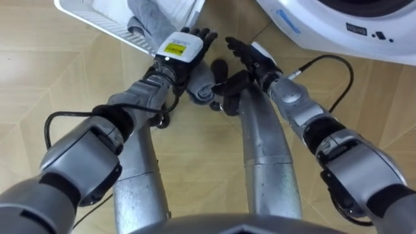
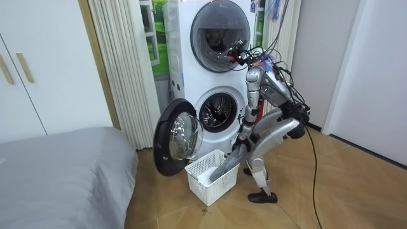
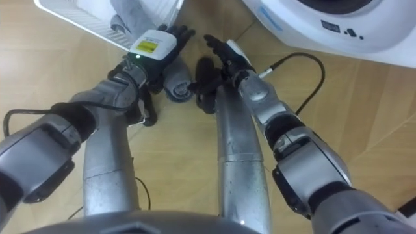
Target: Put towel into washing machine
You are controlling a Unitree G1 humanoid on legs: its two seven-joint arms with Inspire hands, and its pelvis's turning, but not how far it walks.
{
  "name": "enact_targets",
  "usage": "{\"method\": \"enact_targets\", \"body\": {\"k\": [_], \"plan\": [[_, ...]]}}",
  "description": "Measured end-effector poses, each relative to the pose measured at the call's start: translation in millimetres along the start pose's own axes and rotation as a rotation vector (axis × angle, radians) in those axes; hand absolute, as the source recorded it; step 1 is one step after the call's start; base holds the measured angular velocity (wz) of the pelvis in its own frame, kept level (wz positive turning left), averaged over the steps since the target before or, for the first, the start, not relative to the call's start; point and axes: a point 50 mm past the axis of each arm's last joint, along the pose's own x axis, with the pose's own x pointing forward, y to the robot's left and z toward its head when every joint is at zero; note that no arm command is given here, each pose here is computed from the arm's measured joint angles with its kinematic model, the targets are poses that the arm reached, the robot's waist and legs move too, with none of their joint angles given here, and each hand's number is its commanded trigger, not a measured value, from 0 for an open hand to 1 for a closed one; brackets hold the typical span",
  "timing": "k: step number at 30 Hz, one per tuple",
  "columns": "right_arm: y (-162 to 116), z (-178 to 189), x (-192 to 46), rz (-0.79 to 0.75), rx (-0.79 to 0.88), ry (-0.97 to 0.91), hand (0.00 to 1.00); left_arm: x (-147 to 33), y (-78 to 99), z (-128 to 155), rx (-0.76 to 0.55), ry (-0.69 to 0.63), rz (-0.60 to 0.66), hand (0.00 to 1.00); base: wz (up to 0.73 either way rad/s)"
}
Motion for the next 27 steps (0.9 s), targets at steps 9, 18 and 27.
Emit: {"method": "enact_targets", "body": {"k": [9, 18, 27], "plan": [[7.1, 3.5, 1.9, 0.007, 0.041, -0.018, 0.0, 5.7, 5.9, 3.7, 0.064, -0.032, -0.068, 1.0, 0.0], [19.4, -10.3, 1.2, 0.001, 0.207, 0.049, 0.0, 5.8, -2.3, 10.0, 0.108, -0.057, -0.187, 1.0, 0.01], [19.5, -61.0, -21.4, -0.044, 0.5, 0.175, 0.0, -7.9, -24.4, 5.9, 0.035, -0.037, -0.196, 1.0, 0.04]]}}
